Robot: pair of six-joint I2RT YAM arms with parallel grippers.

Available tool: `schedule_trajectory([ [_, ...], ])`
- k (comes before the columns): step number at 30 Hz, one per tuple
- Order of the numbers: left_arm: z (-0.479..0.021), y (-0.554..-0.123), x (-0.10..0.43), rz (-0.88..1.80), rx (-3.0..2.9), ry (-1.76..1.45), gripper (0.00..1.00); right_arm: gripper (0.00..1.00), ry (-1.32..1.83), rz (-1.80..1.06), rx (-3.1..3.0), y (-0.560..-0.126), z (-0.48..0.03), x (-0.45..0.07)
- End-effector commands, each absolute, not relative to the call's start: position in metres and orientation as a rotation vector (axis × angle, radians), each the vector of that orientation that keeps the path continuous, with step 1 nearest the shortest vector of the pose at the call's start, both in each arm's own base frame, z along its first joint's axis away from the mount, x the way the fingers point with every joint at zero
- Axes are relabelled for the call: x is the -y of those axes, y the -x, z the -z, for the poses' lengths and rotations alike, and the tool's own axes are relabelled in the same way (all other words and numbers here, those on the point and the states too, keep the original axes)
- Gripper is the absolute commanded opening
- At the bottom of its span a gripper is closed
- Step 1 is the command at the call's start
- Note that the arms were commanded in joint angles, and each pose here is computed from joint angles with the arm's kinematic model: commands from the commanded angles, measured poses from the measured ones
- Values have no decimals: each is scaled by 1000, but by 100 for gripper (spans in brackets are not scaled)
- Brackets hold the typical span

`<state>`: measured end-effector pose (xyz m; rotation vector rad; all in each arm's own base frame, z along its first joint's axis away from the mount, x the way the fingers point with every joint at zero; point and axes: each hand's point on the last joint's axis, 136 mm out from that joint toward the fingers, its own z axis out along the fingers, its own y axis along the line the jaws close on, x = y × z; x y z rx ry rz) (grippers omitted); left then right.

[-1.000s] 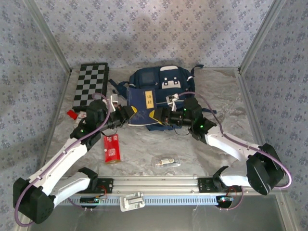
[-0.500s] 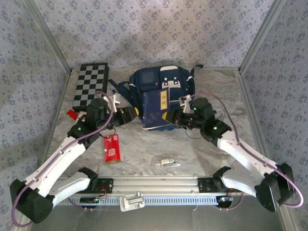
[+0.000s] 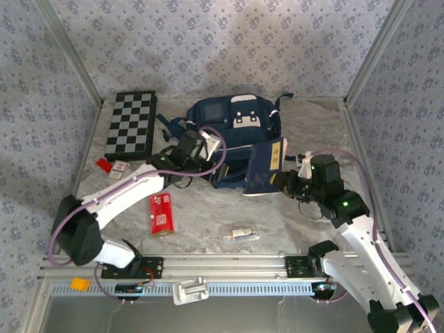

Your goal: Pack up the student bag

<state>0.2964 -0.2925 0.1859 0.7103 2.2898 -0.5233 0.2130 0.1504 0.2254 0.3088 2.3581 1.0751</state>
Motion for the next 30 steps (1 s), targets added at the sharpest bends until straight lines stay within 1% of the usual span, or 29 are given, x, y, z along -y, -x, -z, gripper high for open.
schedule_trajectory([
  [1,-188,-313,308,369,-2184,-922,72,0,-365,-976,-2429,-199,-206,-132],
  [6,-170,-330,334,314,-2174,-1059,73,0,-445,-911,-2451,-192,-201,-116],
  [13,-148,-353,360,221,-2166,-1196,76,0,-476,-944,-2430,-194,-205,-112],
  [19,-118,-370,376,170,-2197,-1268,76,0,-483,-972,-2419,-196,-205,-113],
  [22,-105,-381,377,104,-2224,-1280,73,0,-481,-985,-2409,-199,-206,-114],
  [24,-99,-387,377,71,-2232,-1285,69,0,-480,-988,-2406,-200,-205,-114],
  [25,-96,-390,377,57,-2234,-1285,65,0,-482,-991,-2408,-201,-204,-115],
  [29,-98,-394,378,55,-2239,-1286,34,0,-479,-999,-2408,-202,-204,-115],
  [30,-100,-394,378,60,-2236,-1284,29,0,-480,-992,-2411,-202,-203,-115],
])
